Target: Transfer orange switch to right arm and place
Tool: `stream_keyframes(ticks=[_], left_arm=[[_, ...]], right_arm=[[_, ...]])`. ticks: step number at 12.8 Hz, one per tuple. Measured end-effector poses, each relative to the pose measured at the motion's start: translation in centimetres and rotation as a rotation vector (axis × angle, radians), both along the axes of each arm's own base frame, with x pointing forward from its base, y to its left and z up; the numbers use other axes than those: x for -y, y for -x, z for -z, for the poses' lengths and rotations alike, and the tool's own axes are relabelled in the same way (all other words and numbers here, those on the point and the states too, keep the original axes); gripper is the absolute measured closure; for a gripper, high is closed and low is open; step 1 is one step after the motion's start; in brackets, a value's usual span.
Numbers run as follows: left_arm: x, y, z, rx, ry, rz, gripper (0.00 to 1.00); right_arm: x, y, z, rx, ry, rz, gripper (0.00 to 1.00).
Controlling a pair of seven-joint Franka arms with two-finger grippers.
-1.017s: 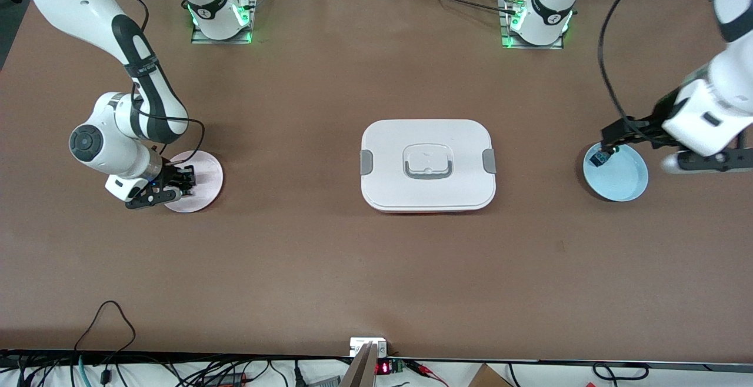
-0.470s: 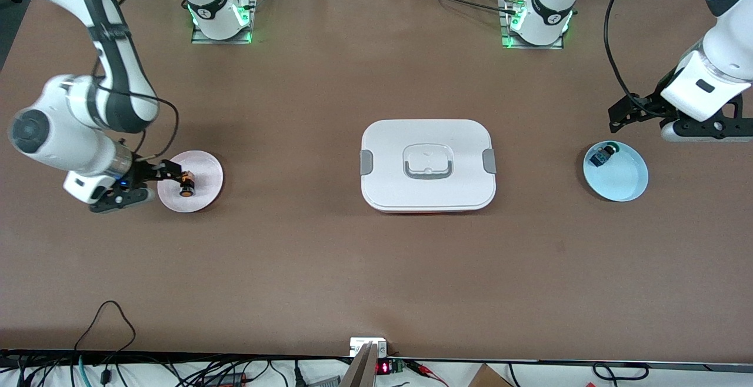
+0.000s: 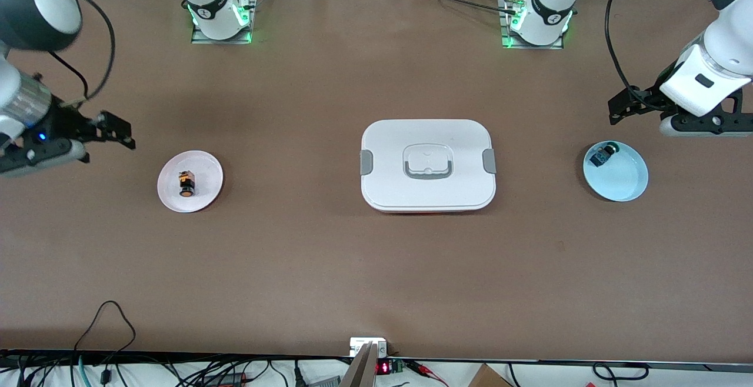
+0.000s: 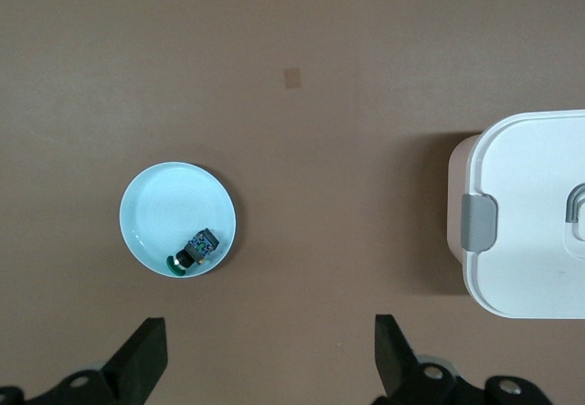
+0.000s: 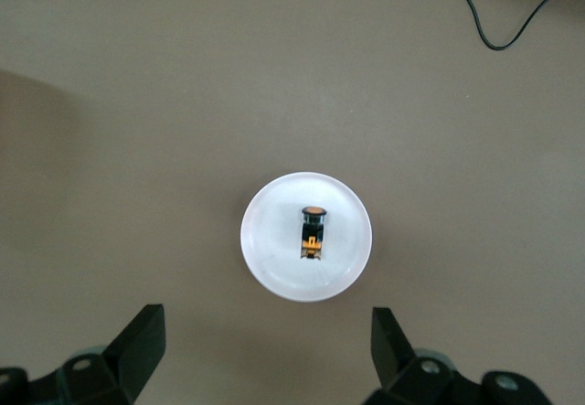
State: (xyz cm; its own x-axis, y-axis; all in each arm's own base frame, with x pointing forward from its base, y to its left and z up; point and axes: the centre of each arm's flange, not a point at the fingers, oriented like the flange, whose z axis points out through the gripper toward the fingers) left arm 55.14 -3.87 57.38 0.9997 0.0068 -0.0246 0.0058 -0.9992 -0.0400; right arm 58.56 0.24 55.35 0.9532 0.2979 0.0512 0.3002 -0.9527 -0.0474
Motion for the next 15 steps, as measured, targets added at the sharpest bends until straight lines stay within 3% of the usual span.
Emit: stream_keyframes(ticks=[3,10,15], left_arm=[[0.0,0.0,-0.2,0.004,0.0,0.001,0.0],[0.0,-0.1,-0.4,0.007,0.001,0.001,0.0],[0.0,0.0,-0.4,0.007,0.001,0.001,0.0]], right_arm=[[0.0,0.9,-3.7,-0.008,-0.001,0.0,0.0],[-2.2,0.4,-2.6,-0.038,0.042,-0.016,0.0],[-2.5,0.2,-3.2,-0.025,0.07,-0.027,0.0]])
